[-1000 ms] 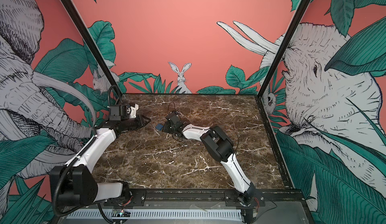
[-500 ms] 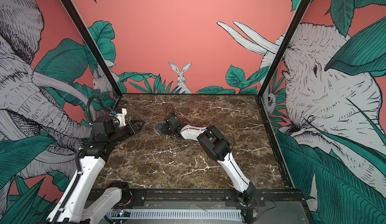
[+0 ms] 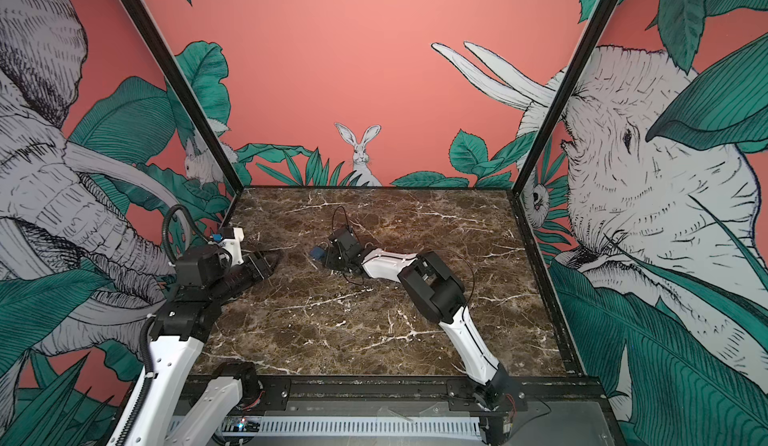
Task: Lock with the key
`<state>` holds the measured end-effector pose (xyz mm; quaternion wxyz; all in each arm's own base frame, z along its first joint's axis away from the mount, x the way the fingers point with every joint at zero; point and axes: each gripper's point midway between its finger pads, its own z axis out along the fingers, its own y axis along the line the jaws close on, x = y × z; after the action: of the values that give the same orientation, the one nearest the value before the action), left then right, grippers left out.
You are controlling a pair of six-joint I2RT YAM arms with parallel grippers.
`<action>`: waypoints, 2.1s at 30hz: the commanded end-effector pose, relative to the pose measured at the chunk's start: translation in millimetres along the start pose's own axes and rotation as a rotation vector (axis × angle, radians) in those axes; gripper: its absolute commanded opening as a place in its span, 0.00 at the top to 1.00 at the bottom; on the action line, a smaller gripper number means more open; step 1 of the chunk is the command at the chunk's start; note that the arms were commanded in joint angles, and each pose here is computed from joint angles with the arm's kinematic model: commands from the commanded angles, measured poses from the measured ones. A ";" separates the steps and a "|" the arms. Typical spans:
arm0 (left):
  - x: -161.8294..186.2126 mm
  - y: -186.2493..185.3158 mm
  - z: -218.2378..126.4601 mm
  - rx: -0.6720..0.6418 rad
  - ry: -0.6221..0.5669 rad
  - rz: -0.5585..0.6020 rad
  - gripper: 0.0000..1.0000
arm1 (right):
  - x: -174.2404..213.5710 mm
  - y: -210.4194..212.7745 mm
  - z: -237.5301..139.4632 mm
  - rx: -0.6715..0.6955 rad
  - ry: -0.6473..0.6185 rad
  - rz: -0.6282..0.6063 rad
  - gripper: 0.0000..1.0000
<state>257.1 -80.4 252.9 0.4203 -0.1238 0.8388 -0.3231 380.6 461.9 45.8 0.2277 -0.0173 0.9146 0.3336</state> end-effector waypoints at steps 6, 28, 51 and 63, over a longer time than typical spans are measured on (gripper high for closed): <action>27.5 12.6 -17.4 -0.035 0.026 -0.049 0.45 | -21.6 4.9 -54.1 0.071 0.019 -0.148 0.01; 101.2 57.7 -6.5 -0.057 0.139 -0.087 0.01 | -3.2 -132.3 -241.0 0.666 -0.007 -0.366 0.01; 102.6 74.1 -3.8 -0.136 0.133 -0.108 0.01 | 23.9 -166.7 -161.4 0.565 0.225 -0.340 0.19; 95.9 78.4 -0.9 -0.193 0.150 -0.161 0.01 | 11.0 -178.6 -135.9 0.559 0.233 -0.263 0.29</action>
<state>198.3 -66.1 142.0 0.3234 -0.1984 0.8820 -0.2795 343.1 237.5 26.0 0.1594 -0.1210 0.9795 0.0226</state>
